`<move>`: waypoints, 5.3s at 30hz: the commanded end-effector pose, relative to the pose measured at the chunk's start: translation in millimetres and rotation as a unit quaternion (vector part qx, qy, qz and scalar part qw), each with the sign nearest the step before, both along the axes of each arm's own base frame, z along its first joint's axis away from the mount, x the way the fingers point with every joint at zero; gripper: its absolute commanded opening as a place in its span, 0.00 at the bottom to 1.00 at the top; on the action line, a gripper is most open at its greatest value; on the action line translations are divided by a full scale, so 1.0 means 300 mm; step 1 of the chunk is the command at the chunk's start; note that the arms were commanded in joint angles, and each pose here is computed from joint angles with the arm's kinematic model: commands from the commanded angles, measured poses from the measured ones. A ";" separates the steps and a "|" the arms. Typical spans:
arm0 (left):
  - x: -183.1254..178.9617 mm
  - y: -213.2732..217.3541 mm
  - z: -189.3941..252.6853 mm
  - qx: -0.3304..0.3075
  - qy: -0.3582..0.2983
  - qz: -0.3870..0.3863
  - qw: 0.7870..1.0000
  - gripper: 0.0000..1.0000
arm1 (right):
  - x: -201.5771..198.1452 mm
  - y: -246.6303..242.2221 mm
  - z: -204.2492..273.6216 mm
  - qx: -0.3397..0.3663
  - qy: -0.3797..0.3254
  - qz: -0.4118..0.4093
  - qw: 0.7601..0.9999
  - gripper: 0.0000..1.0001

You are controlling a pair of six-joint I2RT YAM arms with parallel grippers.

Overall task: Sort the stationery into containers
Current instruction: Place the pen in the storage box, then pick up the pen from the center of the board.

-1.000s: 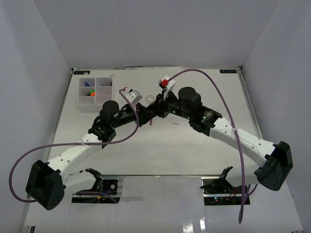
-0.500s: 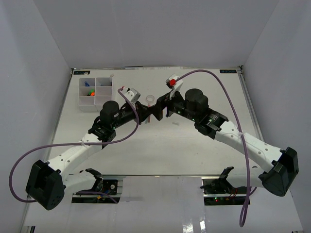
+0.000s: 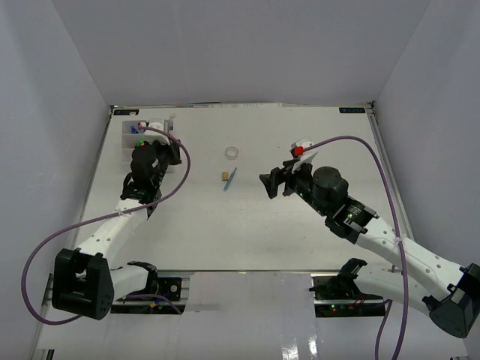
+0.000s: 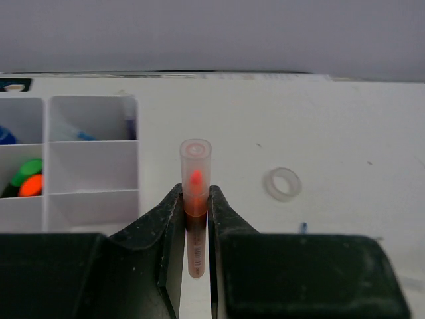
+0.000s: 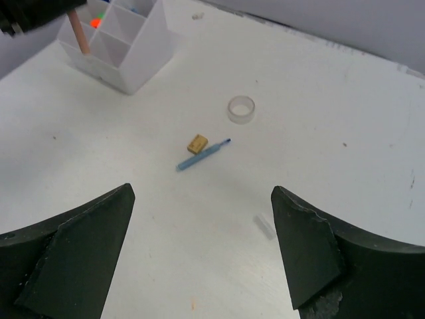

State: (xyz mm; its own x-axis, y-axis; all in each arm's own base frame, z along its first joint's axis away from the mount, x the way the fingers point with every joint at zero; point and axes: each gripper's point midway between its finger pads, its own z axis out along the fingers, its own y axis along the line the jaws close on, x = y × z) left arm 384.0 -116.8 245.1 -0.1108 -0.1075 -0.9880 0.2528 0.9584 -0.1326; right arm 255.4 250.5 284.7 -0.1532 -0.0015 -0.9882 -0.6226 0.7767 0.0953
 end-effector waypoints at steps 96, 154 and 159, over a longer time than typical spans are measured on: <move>0.102 0.230 0.041 -0.044 0.104 0.060 0.992 0.98 | -0.050 -0.035 -0.275 -0.019 0.082 -0.008 0.996 0.91; -0.117 -0.462 -0.744 0.110 0.442 -0.076 0.887 0.41 | 0.005 -0.110 -0.515 -0.061 0.169 -0.107 0.978 0.96; -0.131 -0.489 -0.730 0.110 0.438 -0.089 0.888 0.28 | 0.003 -0.114 -0.500 -0.055 0.164 -0.108 0.979 0.96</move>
